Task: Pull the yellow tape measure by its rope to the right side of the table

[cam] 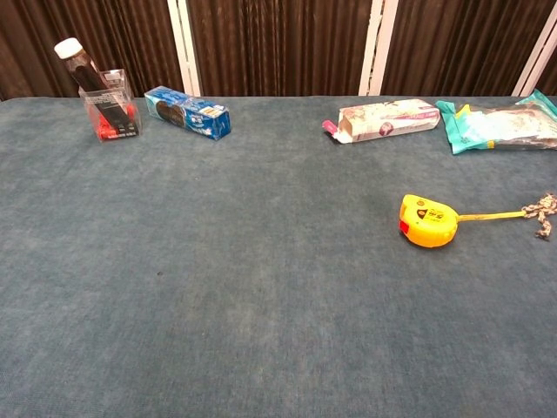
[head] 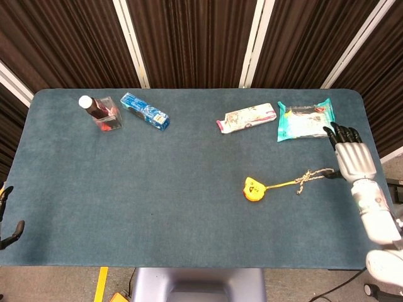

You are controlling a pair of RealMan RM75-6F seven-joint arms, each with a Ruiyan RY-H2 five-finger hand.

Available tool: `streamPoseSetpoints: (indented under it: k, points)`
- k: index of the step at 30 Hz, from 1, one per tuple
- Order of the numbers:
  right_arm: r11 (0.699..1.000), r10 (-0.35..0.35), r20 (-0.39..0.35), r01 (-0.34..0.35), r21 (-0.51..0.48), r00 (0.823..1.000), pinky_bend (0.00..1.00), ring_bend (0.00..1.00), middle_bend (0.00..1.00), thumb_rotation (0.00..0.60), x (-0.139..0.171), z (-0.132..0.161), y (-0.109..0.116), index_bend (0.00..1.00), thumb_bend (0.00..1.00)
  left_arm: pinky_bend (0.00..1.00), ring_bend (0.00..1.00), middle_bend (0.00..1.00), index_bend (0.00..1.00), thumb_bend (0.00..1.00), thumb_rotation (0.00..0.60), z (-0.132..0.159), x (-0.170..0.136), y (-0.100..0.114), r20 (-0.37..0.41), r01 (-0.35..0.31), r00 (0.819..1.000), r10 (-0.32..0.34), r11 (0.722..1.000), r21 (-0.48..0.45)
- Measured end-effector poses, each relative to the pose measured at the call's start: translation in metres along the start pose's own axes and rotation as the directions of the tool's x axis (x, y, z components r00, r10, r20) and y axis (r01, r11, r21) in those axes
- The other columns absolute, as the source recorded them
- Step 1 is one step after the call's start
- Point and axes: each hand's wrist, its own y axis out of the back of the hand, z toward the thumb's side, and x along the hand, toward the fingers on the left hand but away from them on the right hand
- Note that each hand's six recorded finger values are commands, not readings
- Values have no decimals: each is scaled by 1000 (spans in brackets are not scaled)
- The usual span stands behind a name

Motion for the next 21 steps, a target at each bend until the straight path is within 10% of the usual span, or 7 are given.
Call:
streamPoseSetpoints:
  k: [12, 21]
  points:
    - [987, -89, 21, 91, -129, 996, 0, 0, 8, 600, 130, -39, -12, 108, 187, 112, 0, 0, 83, 370, 600, 2, -1, 1, 18, -2, 1000, 2, 1000, 4]
    - [991, -75, 57, 81, -103, 996, 0, 0, 6, 600, 158, -72, -25, 72, 133, 111, 0, 0, 83, 372, 600, 4, -2, 0, 37, 8, 999, -8, 1000, 1]
